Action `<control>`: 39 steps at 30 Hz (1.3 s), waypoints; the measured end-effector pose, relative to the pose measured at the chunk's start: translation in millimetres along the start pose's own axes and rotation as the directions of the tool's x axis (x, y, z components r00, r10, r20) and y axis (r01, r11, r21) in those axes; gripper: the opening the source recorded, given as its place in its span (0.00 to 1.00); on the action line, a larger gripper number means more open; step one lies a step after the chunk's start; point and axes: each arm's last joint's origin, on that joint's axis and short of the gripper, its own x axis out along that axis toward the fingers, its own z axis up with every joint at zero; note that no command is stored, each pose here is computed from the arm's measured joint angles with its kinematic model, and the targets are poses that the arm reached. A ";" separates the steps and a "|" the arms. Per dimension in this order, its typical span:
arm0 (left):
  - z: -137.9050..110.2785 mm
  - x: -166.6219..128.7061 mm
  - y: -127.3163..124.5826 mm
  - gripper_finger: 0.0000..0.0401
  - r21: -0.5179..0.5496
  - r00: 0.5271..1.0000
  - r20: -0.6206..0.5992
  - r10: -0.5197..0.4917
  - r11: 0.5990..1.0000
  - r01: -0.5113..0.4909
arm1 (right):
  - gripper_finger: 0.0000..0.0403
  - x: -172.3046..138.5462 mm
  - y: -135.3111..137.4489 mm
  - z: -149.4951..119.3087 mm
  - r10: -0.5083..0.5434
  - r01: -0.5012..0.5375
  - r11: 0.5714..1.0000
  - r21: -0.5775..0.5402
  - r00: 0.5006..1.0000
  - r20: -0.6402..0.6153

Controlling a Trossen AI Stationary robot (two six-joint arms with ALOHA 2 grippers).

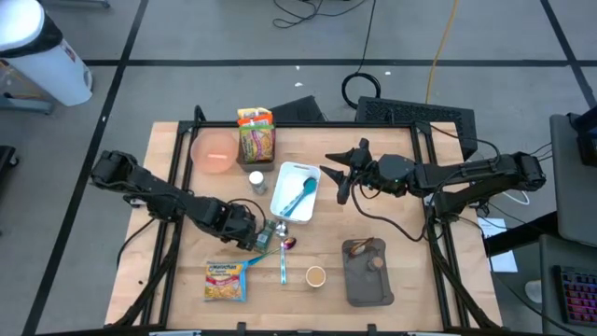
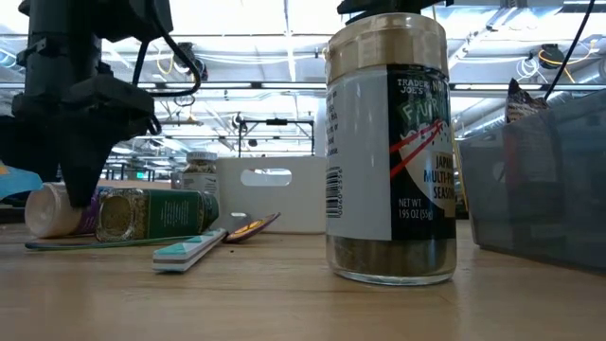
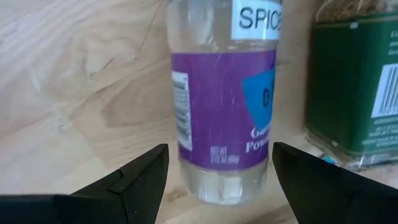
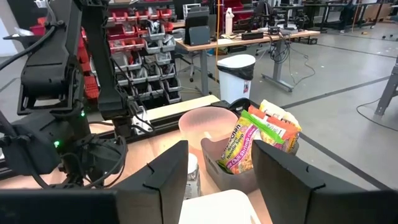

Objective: Pick & Place Food Item
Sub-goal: Put the black seasoning bottle into the bottom black bin

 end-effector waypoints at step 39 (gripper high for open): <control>4.0 22.3 -9.3 0.74 0.040 0.996 -0.086 0.007 0.999 -0.004 | 0.42 0.0 -0.1 -1.8 -0.002 0.002 1.000 -0.003 1.000 -0.014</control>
